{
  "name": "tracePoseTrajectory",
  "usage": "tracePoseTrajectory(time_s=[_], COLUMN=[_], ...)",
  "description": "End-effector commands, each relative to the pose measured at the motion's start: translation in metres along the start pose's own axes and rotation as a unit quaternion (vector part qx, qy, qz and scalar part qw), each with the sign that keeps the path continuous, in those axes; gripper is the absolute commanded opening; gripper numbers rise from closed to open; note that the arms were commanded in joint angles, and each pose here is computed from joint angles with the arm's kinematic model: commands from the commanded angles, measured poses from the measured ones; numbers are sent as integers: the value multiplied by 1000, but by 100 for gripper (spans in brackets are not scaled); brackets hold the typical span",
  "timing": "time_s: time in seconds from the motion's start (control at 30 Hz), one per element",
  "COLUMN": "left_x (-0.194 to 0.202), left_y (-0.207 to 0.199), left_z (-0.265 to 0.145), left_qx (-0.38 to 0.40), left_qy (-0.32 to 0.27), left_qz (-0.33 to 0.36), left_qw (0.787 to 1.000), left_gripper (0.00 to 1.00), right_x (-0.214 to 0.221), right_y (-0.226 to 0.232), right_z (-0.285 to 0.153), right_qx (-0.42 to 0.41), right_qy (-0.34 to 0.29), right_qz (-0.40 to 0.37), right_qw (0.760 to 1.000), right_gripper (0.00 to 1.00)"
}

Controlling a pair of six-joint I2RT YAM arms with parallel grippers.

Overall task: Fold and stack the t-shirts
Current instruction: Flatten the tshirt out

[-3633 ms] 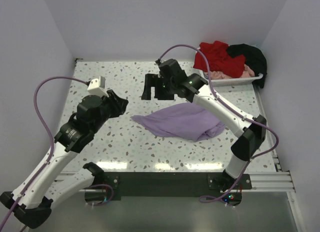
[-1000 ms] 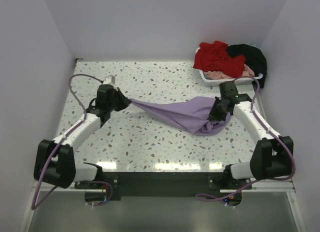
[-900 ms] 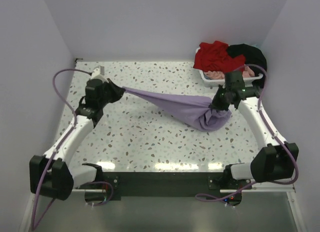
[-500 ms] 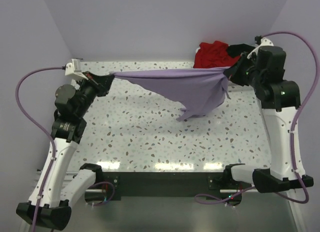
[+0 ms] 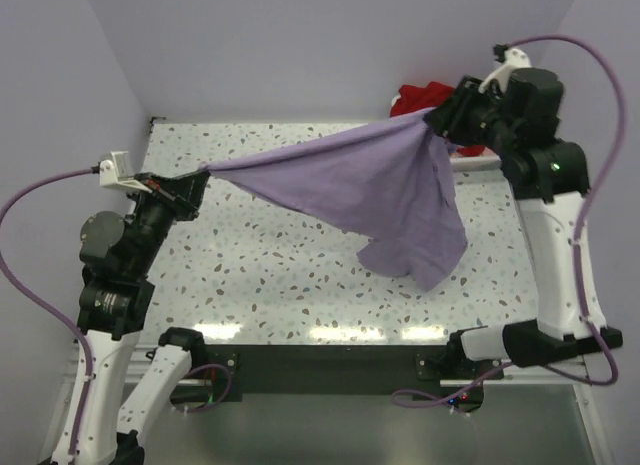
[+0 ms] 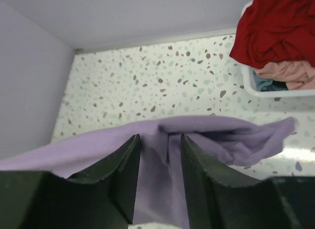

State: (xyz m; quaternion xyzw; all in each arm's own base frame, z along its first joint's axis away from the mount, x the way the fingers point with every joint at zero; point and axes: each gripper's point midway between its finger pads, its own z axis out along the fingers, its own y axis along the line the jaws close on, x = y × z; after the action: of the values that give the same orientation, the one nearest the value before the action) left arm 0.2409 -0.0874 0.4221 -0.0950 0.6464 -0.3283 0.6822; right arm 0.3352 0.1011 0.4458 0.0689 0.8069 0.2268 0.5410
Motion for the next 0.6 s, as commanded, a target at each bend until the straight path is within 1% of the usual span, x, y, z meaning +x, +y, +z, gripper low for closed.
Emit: tracePoseTrajectory(time_s=[0.0, 0.03, 0.07, 0.1, 0.13, 0.17, 0.2, 0.23, 0.3, 0.33, 0.37, 0.4, 0.43, 0.5, 0.53, 0.57], left_x=[64, 75, 96, 104, 113, 130, 138, 150, 161, 167, 171, 174, 175, 182, 182, 184], left_y=[78, 88, 103, 114, 121, 133, 138, 146, 154, 159, 162, 163, 165, 164, 163, 163], left_z=[-1, -2, -5, -6, -7, -8, -8, -10, -8, -9, -5, -4, -2, 3, 5, 8], left_qx=[-143, -159, -180, -198, -207, -219, -224, -233, -237, -239, -238, -237, -236, -224, -219, -216], left_qy=[80, 92, 119, 125, 137, 158, 168, 182, 194, 202, 207, 211, 215, 229, 232, 236], left_qz=[-11, -11, -15, -12, -11, -10, -10, -8, -3, 2, 5, 7, 12, 11, 13, 14], left_qw=[986, 983, 976, 972, 969, 963, 960, 955, 952, 950, 949, 948, 948, 947, 948, 947], left_gripper=[0, 0, 0, 0, 0, 0, 0, 0, 0, 0, 0, 0, 0, 0, 0, 0], right_x=[47, 64, 80, 91, 100, 108, 114, 136, 147, 183, 198, 202, 241, 261, 290, 300], right_y=[-8, -2, -5, -5, -1, -4, -6, -13, -22, -41, -50, -53, -76, -90, -106, -112], right_z=[99, 113, 136, 143, 146, 149, 146, 143, 122, 114, 105, 87, 74, 50, 37, 30], right_qx=[15, 11, 16, 21, 21, 32, 36, 46, 57, 78, 87, 89, 115, 130, 150, 156], right_qy=[75, 101, 130, 148, 159, 166, 173, 198, 204, 244, 258, 254, 296, 308, 336, 343], right_qz=[-19, -27, -26, -22, -22, -26, -27, -26, -22, -18, -17, -17, -13, -9, -5, -3], right_qw=[997, 995, 991, 988, 987, 985, 984, 979, 977, 966, 962, 963, 948, 943, 930, 926], right_gripper=[46, 70, 77, 84, 85, 86, 86, 86, 85, 85, 85, 85, 84, 85, 85, 85])
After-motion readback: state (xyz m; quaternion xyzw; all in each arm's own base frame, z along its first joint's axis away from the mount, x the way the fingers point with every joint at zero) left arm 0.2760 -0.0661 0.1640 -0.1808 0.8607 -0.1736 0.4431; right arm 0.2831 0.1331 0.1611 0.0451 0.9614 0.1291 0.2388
